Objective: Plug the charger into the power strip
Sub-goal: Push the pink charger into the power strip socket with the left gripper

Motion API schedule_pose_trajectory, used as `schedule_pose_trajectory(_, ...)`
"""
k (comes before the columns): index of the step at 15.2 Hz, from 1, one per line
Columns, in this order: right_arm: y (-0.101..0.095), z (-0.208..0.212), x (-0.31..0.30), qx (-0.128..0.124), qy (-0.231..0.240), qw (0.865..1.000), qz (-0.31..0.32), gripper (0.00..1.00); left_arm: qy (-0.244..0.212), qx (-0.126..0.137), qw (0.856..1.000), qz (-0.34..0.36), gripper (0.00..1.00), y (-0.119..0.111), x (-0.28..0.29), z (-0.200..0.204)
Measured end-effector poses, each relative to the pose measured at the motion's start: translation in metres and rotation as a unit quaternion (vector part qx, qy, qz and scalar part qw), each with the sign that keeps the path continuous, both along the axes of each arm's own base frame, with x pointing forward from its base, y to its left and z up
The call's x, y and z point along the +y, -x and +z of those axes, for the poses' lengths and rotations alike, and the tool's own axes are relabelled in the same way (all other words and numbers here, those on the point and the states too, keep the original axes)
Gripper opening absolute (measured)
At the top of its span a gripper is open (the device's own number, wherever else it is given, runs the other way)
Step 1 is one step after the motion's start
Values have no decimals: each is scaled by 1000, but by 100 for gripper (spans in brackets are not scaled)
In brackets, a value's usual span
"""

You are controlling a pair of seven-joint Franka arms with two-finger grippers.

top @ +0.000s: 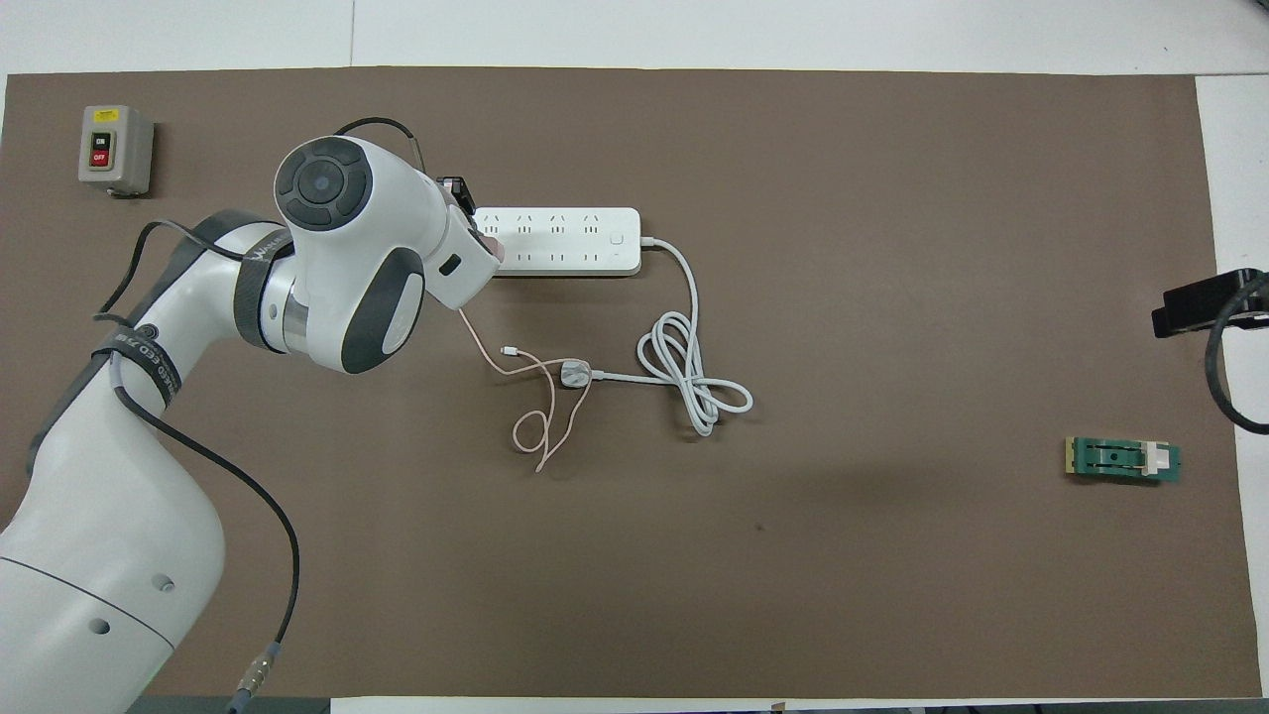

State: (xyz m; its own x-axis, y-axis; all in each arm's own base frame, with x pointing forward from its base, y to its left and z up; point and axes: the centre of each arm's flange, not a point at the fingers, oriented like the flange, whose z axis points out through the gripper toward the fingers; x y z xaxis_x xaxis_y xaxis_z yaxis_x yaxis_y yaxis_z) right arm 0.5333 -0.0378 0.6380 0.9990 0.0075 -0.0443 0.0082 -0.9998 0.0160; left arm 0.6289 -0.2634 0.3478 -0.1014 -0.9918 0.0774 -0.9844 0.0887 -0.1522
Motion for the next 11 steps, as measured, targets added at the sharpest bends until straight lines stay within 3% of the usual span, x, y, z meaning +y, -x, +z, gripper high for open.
schedule_pose_trajectory(6, 0, 0, 0, 1, 0, 1000, 0, 100, -3, 3, 1000, -1, 32, 2, -2, -4)
schedule_pose_trajectory(11, 0, 0, 0, 2, 0, 1000, 0, 100, -11, 23, 1000, -1, 32, -6, -4, -4)
